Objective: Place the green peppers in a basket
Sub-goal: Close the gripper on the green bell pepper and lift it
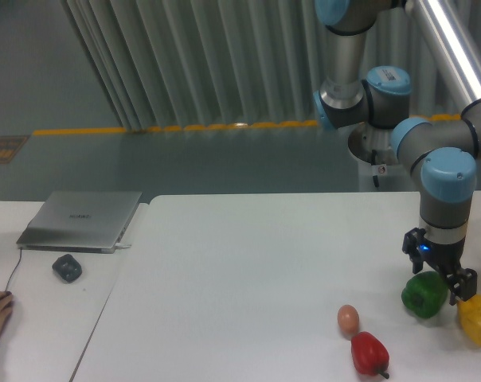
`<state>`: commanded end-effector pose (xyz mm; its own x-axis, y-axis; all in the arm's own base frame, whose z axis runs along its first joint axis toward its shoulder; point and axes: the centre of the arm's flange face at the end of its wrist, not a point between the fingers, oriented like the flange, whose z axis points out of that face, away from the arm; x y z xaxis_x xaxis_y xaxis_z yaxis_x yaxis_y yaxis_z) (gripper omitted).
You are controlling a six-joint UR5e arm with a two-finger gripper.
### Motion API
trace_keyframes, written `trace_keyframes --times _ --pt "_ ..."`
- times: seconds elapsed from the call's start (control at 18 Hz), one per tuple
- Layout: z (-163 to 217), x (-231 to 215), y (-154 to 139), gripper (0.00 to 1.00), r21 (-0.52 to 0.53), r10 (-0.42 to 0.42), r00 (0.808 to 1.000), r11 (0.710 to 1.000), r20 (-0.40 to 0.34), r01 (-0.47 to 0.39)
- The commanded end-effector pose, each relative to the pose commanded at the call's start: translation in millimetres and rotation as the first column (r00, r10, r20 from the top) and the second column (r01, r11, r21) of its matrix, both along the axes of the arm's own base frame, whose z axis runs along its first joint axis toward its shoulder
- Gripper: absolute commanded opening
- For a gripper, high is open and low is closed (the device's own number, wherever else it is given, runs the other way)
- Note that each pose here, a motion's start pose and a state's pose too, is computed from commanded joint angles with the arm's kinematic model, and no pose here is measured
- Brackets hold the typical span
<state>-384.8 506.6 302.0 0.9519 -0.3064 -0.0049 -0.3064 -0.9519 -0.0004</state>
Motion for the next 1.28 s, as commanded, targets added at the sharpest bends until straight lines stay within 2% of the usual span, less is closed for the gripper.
trace_keyframes --times 0.67,0.83,0.89,1.06,1.17,1.28 --pt "-11.7 8.8 5.1 0.99 -0.034 -0.011 1.000 0.999 -0.003 0.011" --pt "-12.8 9.5 5.7 0.85 -0.036 -0.009 1.000 0.999 -0.001 0.009" --pt "-12.9 9.7 5.6 0.73 -0.037 -0.009 1.000 0.999 0.000 0.009" --pt "-12.9 9.6 5.5 0.64 -0.038 -0.011 1.000 0.999 -0.001 0.011" --pt "-8.2 7.3 5.9 0.46 -0.036 -0.010 1.000 0.999 -0.007 0.009" --pt "-0.1 4.1 7.5 0.40 -0.035 -0.013 1.000 0.999 -0.022 0.012"
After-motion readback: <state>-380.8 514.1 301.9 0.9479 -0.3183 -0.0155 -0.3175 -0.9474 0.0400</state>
